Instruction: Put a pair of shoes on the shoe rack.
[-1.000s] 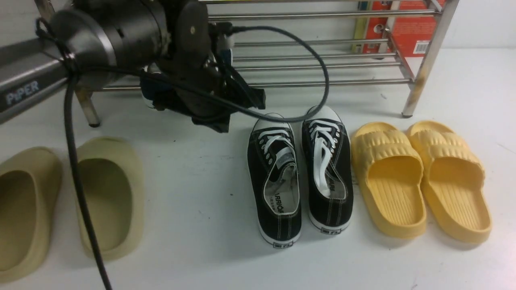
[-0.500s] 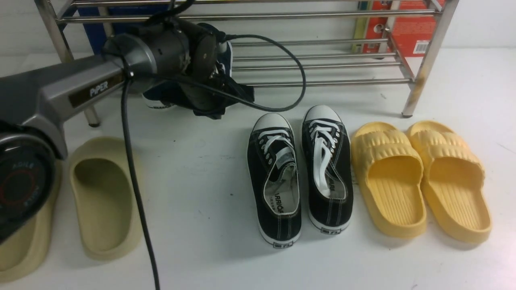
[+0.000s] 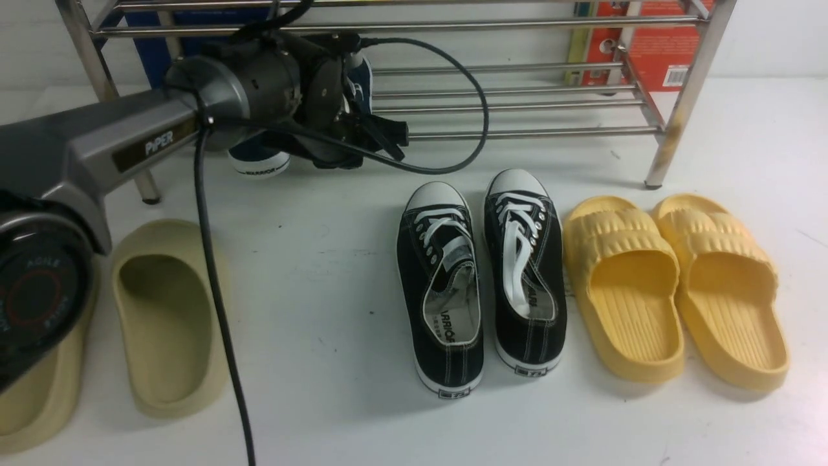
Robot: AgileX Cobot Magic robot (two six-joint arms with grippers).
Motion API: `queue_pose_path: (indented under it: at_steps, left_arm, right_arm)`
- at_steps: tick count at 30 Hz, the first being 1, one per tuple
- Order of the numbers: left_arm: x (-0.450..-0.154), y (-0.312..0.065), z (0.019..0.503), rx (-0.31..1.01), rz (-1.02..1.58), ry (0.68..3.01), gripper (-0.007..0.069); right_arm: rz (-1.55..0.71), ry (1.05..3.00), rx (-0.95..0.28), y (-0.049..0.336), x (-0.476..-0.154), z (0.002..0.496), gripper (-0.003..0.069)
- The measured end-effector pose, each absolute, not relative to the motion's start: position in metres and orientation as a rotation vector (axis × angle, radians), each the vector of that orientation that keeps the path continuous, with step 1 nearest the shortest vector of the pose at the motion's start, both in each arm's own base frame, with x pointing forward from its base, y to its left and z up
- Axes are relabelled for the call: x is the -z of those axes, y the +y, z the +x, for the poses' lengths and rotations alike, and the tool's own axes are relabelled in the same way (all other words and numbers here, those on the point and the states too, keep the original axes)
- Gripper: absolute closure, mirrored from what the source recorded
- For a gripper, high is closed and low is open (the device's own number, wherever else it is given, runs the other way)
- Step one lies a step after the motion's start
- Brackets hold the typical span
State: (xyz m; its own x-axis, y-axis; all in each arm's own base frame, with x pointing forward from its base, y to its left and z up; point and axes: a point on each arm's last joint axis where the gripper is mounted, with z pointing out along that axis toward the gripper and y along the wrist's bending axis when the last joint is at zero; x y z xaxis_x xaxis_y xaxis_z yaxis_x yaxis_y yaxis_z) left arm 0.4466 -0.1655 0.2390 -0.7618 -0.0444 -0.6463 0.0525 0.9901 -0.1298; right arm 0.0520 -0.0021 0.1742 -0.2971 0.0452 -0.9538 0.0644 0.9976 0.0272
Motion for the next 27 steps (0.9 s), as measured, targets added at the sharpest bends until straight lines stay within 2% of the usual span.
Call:
queue_pose_path:
  at_steps: [5, 10, 14, 15, 16, 17, 19, 23, 27]
  left_arm:
    - [-0.247, -0.164, 0.434, 0.145, -0.008, 2.510, 0.0638]
    - [-0.282, -0.170, 0.401, 0.125, 0.015, 2.569, 0.0638]
    - [-0.321, -0.167, 0.340, 0.205, 0.045, 2.505, 0.0638]
    - [-0.323, -0.165, 0.336, 0.206, 0.045, 2.504, 0.0638]
    - [-0.336, -0.157, 0.304, 0.264, 0.048, 2.448, 0.0638]
    - [-0.337, -0.156, 0.300, 0.271, 0.049, 2.441, 0.0638]
    - [-0.347, -0.140, 0.255, 0.358, 0.066, 2.345, 0.0638]
    - [-0.340, -0.113, 0.199, 0.457, 0.076, 2.237, 0.0638]
    - [-0.311, -0.083, 0.146, 0.558, 0.062, 2.101, 0.0638]
  right_arm:
    - [0.079, 1.873, 0.019, -0.002, -0.174, 0.052, 0.0413]
    - [0.079, 1.873, 0.019, -0.002, -0.174, 0.052, 0.0413]
    - [0.079, 1.873, 0.019, -0.002, -0.174, 0.052, 0.0413]
    - [0.079, 1.873, 0.019, -0.002, -0.174, 0.052, 0.0413]
    - [0.079, 1.873, 0.019, -0.002, -0.174, 0.052, 0.0413]
    - [0.079, 1.873, 0.019, -0.002, -0.174, 0.052, 0.0413]
    - [0.079, 1.873, 0.019, -0.002, -0.174, 0.052, 0.0413]
    - [0.079, 1.873, 0.019, -0.002, -0.174, 0.052, 0.0413]
    - [0.079, 1.873, 0.019, -0.002, -0.174, 0.052, 0.0413]
